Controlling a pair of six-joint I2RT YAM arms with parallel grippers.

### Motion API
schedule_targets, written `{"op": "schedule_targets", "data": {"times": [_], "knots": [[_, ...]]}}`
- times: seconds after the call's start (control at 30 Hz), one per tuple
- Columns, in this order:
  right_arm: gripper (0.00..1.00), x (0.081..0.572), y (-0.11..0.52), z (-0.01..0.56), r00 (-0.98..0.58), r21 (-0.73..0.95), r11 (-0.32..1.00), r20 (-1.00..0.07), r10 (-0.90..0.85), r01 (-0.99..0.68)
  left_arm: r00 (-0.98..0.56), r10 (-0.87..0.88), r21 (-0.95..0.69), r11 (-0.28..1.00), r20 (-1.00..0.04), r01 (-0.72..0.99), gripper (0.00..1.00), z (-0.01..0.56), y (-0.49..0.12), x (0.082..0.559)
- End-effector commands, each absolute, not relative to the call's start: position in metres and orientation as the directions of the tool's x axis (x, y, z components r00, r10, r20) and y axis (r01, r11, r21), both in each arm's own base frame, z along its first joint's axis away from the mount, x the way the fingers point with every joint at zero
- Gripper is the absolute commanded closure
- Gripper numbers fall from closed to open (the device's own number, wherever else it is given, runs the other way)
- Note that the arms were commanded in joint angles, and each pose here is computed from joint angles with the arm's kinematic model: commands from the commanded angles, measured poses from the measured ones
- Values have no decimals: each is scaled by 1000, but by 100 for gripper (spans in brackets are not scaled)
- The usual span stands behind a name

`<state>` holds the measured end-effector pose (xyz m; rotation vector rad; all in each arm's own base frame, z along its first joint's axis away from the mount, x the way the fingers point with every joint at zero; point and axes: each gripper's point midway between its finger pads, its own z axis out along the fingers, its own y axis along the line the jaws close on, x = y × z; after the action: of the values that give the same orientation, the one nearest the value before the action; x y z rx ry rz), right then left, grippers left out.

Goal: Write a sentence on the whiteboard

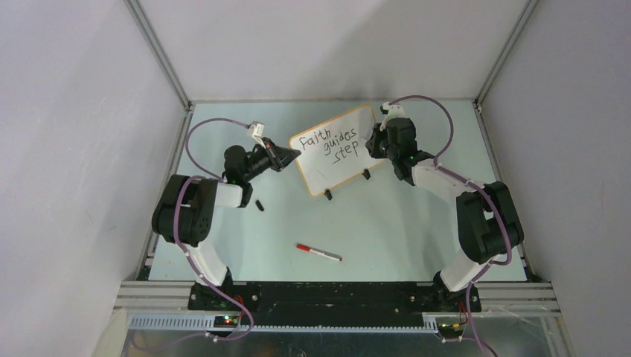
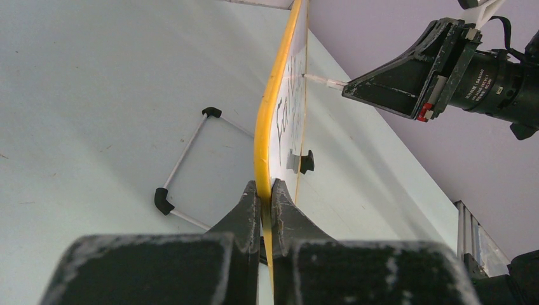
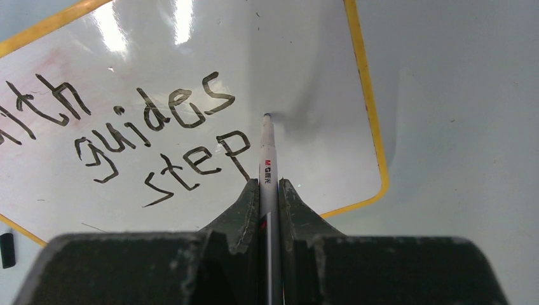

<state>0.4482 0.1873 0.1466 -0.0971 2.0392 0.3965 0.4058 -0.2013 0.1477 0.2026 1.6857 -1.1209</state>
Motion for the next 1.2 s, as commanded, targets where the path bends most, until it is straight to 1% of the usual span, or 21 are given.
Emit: {"op": "schedule_targets", "data": {"times": [0.0, 0.67, 1.17], "knots": [[100, 455, 197, 162, -456, 238, 929, -886, 88, -283, -360, -333, -490, 620, -872, 614, 100, 145, -190, 412], [100, 448, 197, 155, -481, 211, 937, -875, 53, -279, -361, -332, -490, 619, -871, 613, 100, 145, -190, 411], [100, 451, 186, 154, -476, 185, 958, -877, 61, -219, -360, -332, -489, 620, -872, 613, 100, 145, -190, 411]]}}
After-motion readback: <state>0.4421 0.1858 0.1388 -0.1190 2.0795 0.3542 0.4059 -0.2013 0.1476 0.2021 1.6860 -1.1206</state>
